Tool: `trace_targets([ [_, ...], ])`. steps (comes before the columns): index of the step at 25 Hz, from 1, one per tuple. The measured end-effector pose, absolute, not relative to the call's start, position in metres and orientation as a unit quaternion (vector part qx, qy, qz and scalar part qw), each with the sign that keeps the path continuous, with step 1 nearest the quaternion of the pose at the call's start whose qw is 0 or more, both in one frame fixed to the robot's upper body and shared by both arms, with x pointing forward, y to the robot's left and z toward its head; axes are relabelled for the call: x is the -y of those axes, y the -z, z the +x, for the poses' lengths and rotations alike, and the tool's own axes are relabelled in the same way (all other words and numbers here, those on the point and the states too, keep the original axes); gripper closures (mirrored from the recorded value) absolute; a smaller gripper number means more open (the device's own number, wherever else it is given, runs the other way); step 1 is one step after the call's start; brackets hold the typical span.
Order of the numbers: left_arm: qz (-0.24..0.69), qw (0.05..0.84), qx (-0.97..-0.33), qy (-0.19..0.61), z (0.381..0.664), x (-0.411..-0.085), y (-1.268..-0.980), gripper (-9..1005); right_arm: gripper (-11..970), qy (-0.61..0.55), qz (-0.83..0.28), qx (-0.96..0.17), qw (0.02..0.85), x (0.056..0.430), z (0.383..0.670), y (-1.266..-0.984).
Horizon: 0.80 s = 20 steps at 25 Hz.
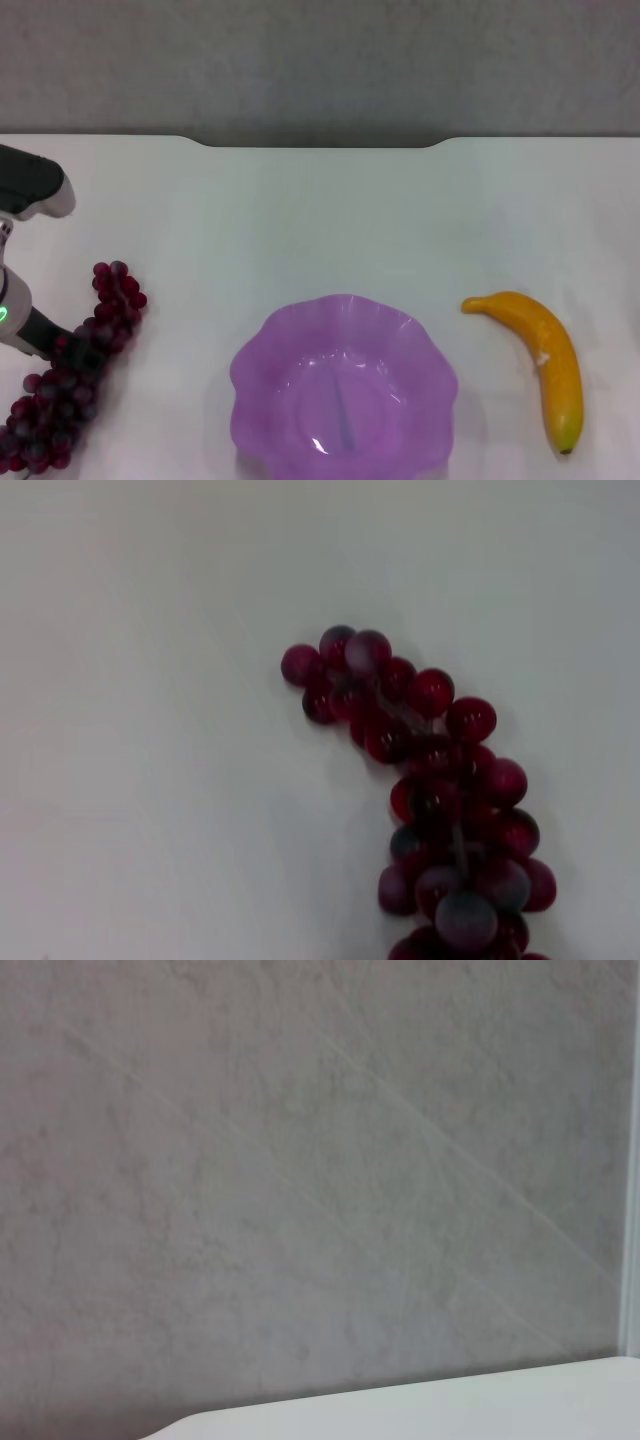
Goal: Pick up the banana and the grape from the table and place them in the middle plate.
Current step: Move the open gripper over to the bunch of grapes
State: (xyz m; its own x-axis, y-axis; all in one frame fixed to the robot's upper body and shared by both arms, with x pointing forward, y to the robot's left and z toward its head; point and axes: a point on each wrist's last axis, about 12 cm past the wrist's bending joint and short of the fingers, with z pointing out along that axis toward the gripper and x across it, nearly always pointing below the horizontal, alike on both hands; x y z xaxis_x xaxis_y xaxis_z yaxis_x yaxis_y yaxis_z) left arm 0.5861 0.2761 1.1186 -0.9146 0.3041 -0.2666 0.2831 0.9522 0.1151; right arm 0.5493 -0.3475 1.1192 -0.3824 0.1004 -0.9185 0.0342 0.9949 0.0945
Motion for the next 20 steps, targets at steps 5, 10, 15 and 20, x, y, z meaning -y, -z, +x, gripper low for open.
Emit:
trace_targets([
  [5,0.149,0.13,-0.98,-0.037,0.5866,-0.2763,-1.1134,185,397,-0.03,0.04,-0.831,0.555,0.347,0.5499,-1.1195],
  [10,0.147,0.123,-0.981,-0.037,0.588,-0.2762,-1.1086,188,397,-0.031,0.038,-0.831,0.555,0.3459,0.5508,-1.1197],
  [15,0.148,0.121,-0.981,-0.037,0.5882,-0.2758,-1.108,192,397,-0.031,0.039,-0.831,0.553,0.3459,0.5511,-1.1186],
  [20,0.149,0.122,-0.981,-0.037,0.5885,-0.2759,-1.1081,384,398,-0.031,0.039,-0.833,0.551,0.346,0.5513,-1.1172],
])
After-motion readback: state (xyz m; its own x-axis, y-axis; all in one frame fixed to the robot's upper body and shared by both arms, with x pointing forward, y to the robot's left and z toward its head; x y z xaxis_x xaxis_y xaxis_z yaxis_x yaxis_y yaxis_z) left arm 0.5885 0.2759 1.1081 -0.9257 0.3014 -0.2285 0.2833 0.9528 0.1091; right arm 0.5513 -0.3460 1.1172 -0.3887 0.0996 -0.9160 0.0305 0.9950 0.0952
